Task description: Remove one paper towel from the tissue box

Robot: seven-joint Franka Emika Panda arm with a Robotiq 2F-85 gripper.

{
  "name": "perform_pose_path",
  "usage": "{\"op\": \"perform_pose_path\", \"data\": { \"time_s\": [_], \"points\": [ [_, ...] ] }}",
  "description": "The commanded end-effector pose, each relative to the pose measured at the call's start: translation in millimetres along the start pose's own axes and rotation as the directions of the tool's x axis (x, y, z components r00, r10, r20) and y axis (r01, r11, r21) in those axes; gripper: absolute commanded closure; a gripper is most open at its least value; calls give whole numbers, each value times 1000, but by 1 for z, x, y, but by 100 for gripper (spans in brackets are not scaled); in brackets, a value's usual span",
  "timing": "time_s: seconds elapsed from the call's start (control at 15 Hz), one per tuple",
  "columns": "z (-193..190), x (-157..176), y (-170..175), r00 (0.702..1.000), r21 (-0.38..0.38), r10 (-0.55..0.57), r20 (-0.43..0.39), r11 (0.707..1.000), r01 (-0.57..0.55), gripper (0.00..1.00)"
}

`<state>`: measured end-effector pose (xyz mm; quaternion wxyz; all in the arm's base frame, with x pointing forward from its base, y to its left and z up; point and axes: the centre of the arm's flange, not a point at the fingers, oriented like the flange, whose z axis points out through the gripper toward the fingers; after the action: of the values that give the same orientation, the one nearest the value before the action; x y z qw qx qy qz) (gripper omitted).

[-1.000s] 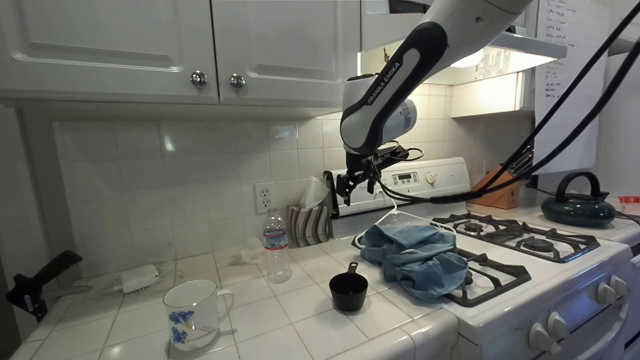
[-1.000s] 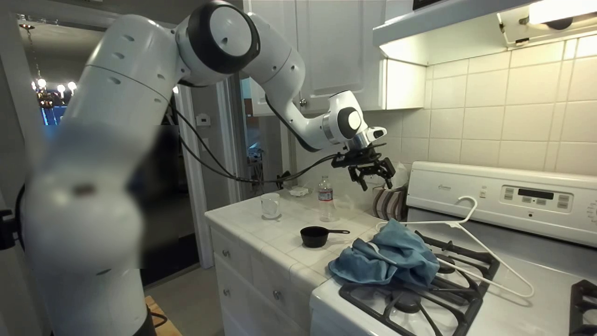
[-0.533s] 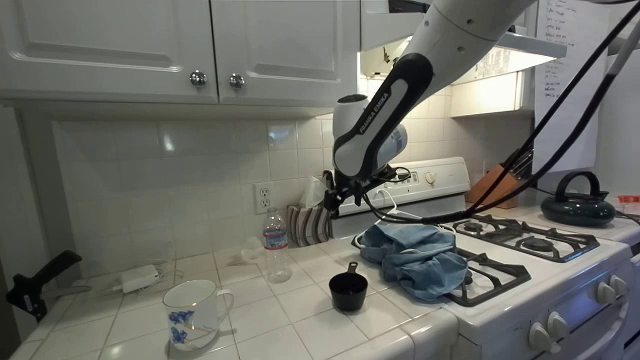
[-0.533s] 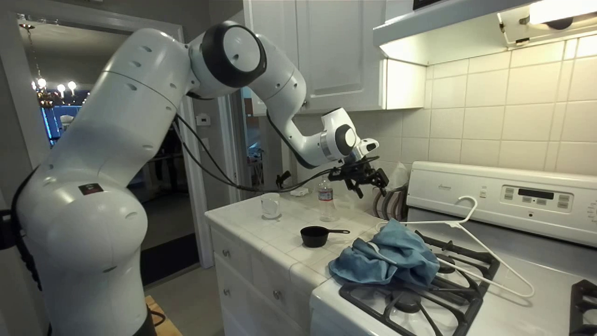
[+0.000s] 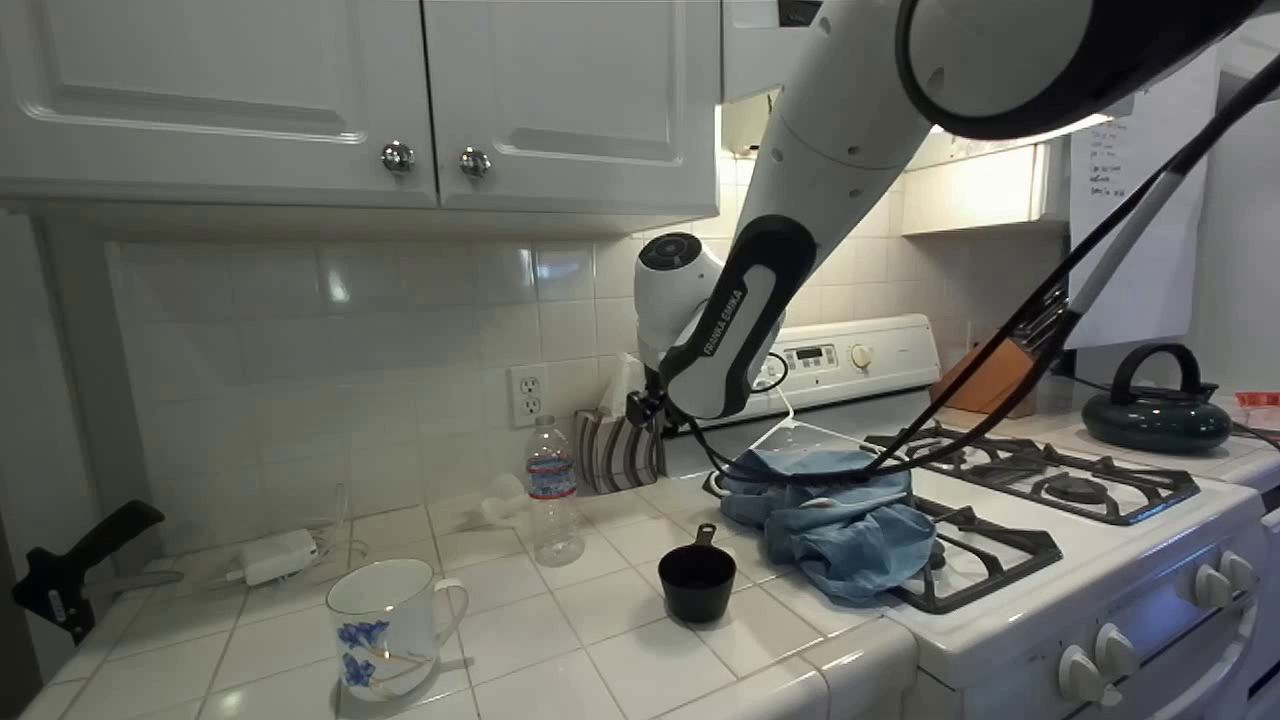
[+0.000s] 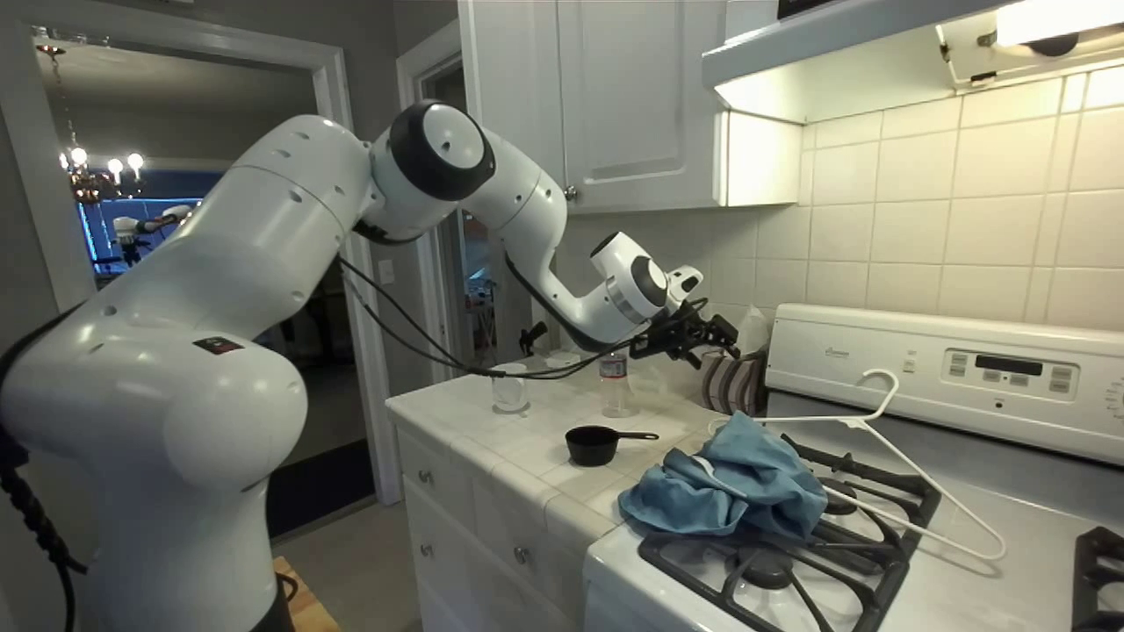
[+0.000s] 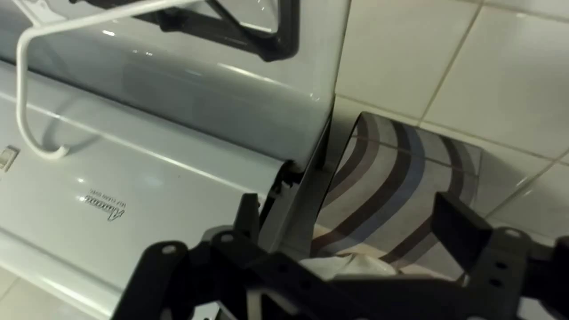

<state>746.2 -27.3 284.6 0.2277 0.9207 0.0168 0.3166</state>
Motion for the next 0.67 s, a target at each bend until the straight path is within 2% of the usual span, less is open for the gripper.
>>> {"op": "perform_pose_path", "data": {
  "time_s": [0.0,0.07,0.13,0.27,0.33,0.47,0.6],
  "points": [
    [17,21,2,998,-64,33,-52,997,-36,0],
    [22,24,2,999,-6,45,10,999,-45,0],
    [5,11,4,999,-35,24,-23,999,-25,0],
    [11,9,3,999,-12,39,1,999,-39,0],
    [11,1,2,999,-27,-4,-40,1000,3,0],
    [17,-2,10,991,-9,-48,-127,999,48,0],
    [22,0,13,967,-19,-123,-223,992,121,0]
  ]
}}
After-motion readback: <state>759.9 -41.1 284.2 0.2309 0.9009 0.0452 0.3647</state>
